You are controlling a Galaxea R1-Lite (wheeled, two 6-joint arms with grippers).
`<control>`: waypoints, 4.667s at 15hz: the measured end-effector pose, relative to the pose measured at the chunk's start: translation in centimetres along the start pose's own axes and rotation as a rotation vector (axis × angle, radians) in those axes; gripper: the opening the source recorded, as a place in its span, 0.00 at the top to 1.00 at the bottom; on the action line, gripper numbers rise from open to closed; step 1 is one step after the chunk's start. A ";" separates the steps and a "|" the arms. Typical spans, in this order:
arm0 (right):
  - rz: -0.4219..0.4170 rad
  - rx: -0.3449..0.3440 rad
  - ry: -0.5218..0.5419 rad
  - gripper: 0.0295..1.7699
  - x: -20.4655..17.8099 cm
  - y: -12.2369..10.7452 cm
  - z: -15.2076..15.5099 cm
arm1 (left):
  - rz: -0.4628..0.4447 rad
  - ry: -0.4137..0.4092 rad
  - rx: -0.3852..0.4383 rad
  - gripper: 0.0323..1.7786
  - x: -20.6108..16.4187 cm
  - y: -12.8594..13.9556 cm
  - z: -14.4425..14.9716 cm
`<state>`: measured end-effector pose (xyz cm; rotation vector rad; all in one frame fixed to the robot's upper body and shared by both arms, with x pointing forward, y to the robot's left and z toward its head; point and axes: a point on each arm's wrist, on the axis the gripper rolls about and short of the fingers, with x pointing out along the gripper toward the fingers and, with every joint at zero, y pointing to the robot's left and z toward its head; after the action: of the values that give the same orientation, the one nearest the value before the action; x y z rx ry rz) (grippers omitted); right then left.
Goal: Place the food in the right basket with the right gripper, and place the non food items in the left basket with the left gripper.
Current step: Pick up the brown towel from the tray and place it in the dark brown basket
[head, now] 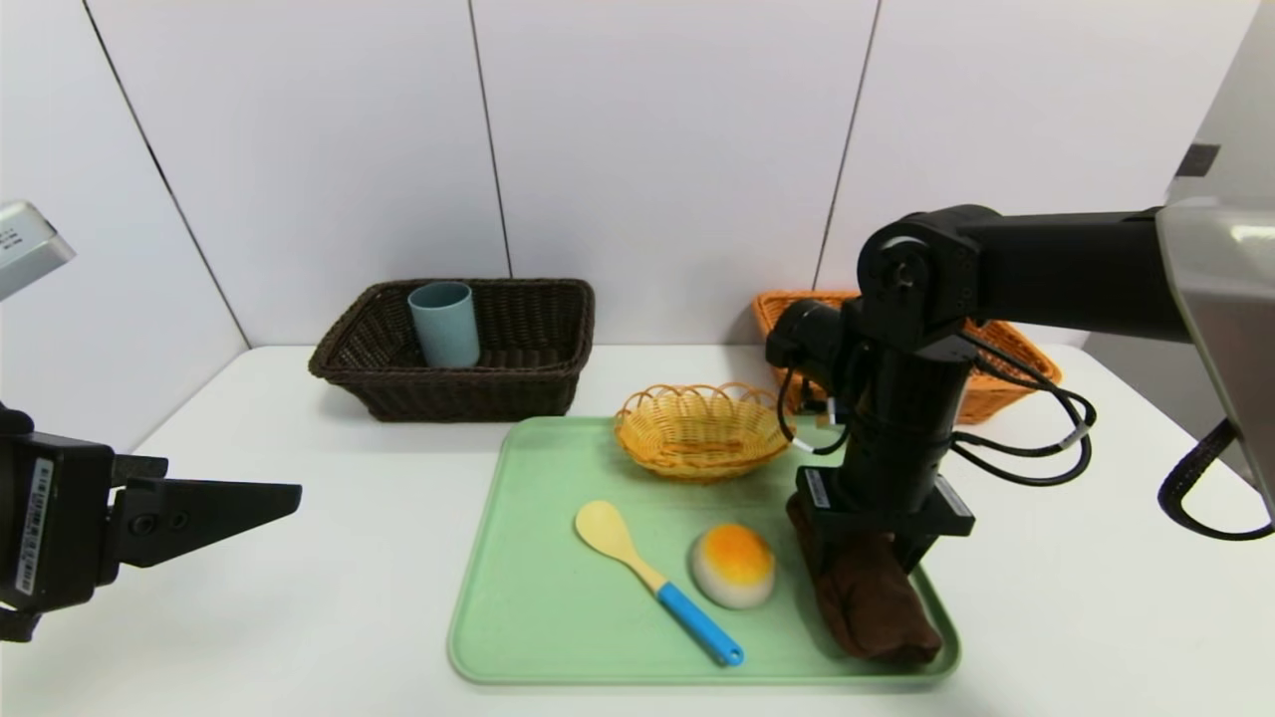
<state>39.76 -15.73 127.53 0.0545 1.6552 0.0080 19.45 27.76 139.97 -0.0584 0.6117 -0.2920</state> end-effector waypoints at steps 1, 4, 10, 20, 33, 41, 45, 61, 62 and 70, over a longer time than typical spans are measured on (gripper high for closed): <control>0.000 0.000 0.000 0.57 0.0 0.0 0.0 | 0.000 0.000 0.008 0.05 0.0 0.0 0.0; -0.007 -0.010 -0.034 0.78 -0.8 0.0 -0.5 | 0.001 0.000 0.015 0.05 -0.1 0.0 0.0; 0.038 -0.116 -0.305 0.78 -7.5 0.2 -5.0 | -0.019 0.002 0.009 0.05 -0.1 0.0 -0.1; 0.606 -0.383 -1.245 0.78 -16.8 7.3 -4.8 | -0.083 0.044 -0.005 0.05 0.2 0.0 -0.8; 0.816 -0.501 -1.622 0.78 -6.6 18.7 2.7 | -0.140 0.014 0.000 0.05 -1.9 0.8 -3.0; 0.721 -0.460 -1.579 0.78 -1.4 17.8 7.4 | -0.144 0.013 0.008 0.05 -2.1 0.9 -3.3; 0.714 -0.467 -1.558 0.78 -0.2 17.9 7.9 | -0.144 0.014 0.014 0.05 -2.1 0.9 -3.3; 0.743 -0.508 -1.555 0.16 0.1 18.8 7.2 | -0.166 0.012 0.016 0.05 -2.6 1.1 -3.9; 0.744 -0.510 -1.554 0.14 0.1 18.9 7.1 | -0.167 0.013 0.015 0.05 -2.7 1.1 -4.1; 0.754 -0.499 -1.577 0.07 -1.6 18.6 6.5 | -0.179 -0.025 0.035 0.05 -3.3 1.2 -3.9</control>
<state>46.90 2.61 129.29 0.2293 -0.0390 0.7518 14.94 29.94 138.39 -0.0830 0.5777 -0.4747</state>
